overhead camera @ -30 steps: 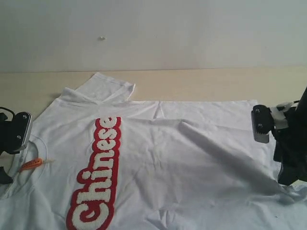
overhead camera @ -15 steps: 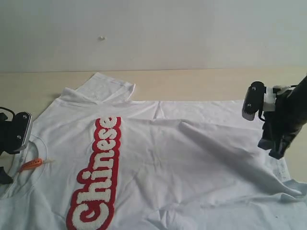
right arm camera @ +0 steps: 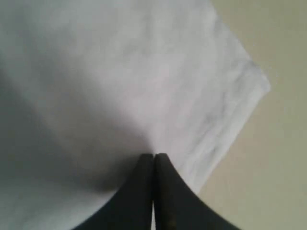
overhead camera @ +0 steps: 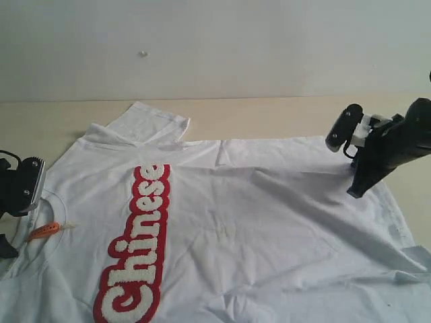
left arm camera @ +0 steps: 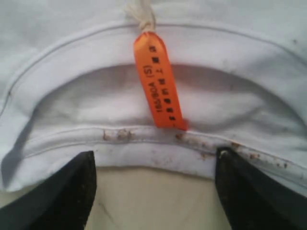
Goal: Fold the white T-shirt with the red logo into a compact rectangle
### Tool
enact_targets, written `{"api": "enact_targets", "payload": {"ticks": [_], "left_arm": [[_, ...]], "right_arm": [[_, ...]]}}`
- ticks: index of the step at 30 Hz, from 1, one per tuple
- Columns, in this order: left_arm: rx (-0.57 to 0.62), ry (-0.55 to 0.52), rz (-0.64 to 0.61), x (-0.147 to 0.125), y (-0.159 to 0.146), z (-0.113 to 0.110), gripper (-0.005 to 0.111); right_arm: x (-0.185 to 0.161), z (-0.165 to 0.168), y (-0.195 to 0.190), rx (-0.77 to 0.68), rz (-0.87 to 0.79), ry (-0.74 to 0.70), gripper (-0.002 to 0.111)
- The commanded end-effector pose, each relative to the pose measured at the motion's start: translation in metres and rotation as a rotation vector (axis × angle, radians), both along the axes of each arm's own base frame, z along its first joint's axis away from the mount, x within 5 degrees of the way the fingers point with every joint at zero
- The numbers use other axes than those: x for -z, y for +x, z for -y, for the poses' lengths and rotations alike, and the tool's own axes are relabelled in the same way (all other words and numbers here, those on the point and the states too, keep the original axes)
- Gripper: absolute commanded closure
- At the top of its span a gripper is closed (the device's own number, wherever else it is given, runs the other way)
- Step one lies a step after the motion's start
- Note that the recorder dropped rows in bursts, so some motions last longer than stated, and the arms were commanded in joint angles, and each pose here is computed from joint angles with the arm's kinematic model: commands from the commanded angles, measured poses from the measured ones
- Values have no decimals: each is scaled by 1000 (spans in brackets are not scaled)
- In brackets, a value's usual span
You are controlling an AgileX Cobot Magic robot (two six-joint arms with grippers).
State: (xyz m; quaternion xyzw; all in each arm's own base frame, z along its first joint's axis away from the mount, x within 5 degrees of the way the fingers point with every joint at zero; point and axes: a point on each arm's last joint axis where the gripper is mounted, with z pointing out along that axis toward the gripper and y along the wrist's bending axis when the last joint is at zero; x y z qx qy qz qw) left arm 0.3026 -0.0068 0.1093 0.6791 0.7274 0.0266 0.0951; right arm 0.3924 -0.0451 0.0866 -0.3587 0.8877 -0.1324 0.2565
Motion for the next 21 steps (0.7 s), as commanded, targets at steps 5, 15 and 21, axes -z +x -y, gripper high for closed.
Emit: {"api": "enact_targets", "payload": {"ticks": [5, 15, 21], "left_arm": [[-9, 9, -10, 21, -2, 1, 38], [-11, 12, 4, 21, 0, 0, 38], [-7, 10, -9, 21, -2, 1, 38]], "right_arm": [[7, 2, 30, 103, 22, 79, 108], [-51, -3, 17, -39, -70, 42, 82], [-96, -4, -13, -122, -229, -16, 51]]}}
